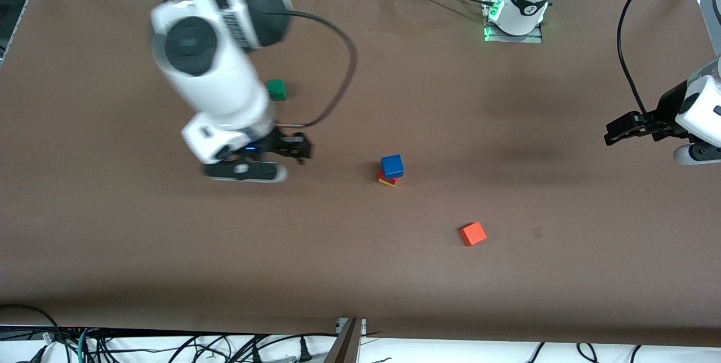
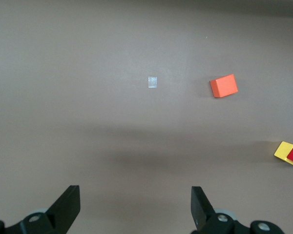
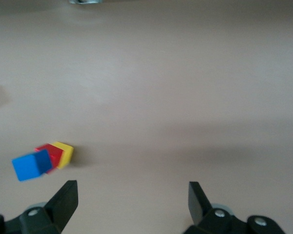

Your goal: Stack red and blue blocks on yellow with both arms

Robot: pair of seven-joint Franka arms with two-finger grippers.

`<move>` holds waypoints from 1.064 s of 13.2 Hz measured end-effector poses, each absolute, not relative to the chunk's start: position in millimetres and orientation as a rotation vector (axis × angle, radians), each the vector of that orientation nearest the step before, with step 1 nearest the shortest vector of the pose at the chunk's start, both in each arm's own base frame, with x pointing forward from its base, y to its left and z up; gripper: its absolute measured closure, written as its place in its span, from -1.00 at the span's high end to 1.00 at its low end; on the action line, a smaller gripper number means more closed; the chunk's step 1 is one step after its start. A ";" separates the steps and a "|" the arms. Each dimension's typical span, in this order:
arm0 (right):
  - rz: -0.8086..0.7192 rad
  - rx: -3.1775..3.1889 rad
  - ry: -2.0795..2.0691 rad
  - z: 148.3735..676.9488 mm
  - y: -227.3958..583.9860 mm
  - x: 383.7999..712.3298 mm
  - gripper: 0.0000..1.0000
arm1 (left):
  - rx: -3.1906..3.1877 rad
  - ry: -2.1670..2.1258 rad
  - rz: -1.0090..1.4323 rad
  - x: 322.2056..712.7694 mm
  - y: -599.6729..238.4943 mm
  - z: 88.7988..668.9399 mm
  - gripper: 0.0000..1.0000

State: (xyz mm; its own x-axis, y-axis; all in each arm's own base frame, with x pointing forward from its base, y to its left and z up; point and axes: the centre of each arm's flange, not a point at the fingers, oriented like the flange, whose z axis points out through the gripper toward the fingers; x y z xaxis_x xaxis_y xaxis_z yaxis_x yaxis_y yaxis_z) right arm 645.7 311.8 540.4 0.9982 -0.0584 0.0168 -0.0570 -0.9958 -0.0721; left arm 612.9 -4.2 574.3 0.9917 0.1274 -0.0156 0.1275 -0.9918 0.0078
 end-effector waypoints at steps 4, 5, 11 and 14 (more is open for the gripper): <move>0.059 -3.050 0.095 576.0 172.6 645.9 1.00 | 3.126 0.200 -0.006 613.8 -4.3 577.9 1.00; 0.070 -3.050 0.104 583.6 160.7 636.0 1.00 | 3.125 0.200 -0.005 613.8 -4.3 578.2 1.00; 0.092 -3.080 0.053 605.3 134.2 572.2 1.00 | 3.125 0.200 -0.005 614.1 -4.4 577.7 1.00; 0.074 -3.110 0.000 604.6 122.0 548.2 1.00 | 3.125 0.200 -0.005 614.2 -4.4 577.6 1.00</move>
State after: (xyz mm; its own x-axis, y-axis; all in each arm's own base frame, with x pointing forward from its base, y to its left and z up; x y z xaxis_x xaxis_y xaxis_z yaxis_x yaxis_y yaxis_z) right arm 548.2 122.0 604.6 0.9989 0.0010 -0.0476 -0.0004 -0.9995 -0.0303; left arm 614.2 -4.4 577.6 0.9919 0.1272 -0.0040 0.1272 -0.9918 0.0096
